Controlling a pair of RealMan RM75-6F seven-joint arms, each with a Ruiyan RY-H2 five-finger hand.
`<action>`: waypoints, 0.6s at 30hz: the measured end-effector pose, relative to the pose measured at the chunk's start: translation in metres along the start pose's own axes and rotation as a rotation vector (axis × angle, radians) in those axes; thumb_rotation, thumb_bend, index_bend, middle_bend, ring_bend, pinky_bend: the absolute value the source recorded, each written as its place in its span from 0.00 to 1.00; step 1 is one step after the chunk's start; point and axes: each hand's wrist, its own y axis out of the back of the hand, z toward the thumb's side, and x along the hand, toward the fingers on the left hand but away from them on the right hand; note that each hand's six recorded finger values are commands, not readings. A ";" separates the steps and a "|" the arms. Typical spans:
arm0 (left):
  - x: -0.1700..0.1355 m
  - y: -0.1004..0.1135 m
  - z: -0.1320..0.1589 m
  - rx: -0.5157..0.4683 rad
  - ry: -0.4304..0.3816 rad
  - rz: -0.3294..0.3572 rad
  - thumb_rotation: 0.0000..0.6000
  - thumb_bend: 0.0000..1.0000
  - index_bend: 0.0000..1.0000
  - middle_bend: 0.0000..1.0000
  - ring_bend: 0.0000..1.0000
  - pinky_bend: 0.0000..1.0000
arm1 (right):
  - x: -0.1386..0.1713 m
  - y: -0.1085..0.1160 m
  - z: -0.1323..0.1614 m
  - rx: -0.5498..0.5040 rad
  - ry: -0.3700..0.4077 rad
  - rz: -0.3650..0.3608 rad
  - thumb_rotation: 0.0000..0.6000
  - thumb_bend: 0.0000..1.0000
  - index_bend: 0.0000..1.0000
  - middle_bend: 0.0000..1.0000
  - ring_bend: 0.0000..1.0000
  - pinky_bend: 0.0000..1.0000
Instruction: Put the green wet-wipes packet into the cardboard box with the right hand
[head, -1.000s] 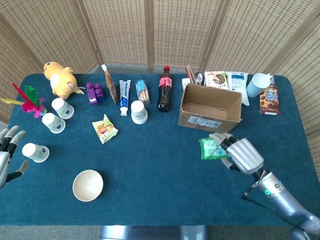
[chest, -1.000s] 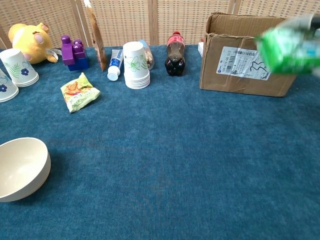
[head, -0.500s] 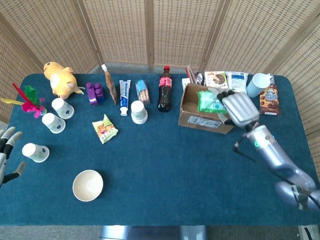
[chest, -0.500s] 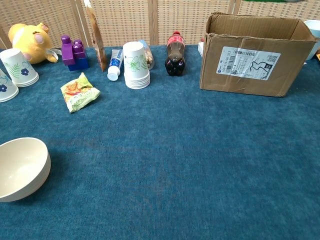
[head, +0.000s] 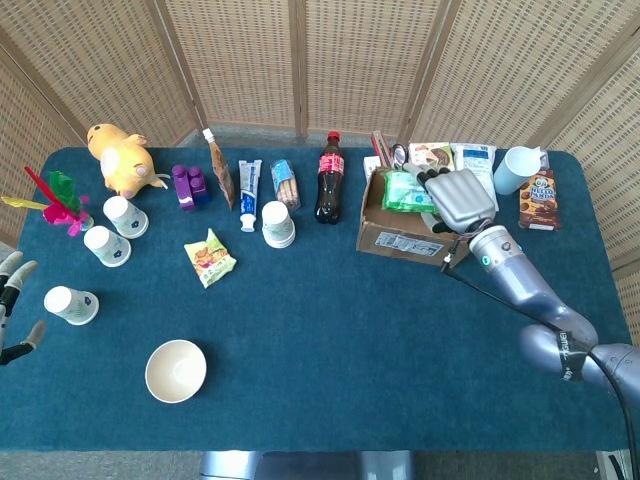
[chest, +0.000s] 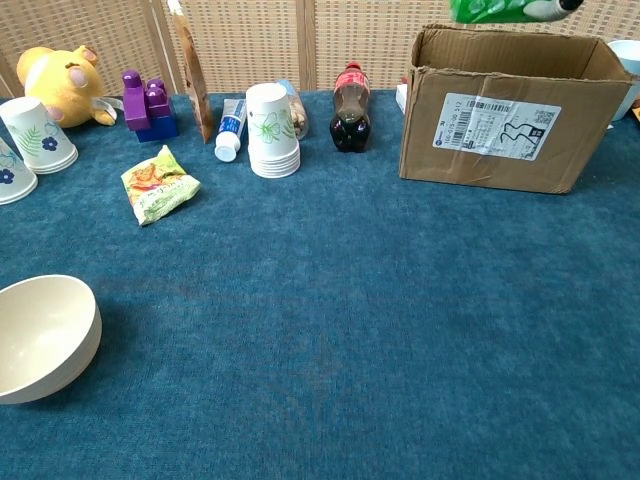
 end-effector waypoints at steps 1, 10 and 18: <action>0.000 0.000 0.000 0.000 0.000 0.002 1.00 0.38 0.11 0.00 0.00 0.00 | 0.002 0.000 0.000 -0.006 -0.001 0.011 1.00 0.35 0.00 0.00 0.03 0.52; -0.004 0.003 0.001 -0.008 -0.005 0.010 1.00 0.38 0.11 0.00 0.00 0.00 | 0.008 0.011 0.000 -0.029 -0.006 -0.032 1.00 0.21 0.00 0.00 0.00 0.43; -0.012 0.015 0.008 -0.015 -0.023 0.039 1.00 0.38 0.11 0.00 0.00 0.00 | 0.041 0.029 -0.003 -0.051 0.015 -0.146 1.00 0.22 0.00 0.00 0.00 0.34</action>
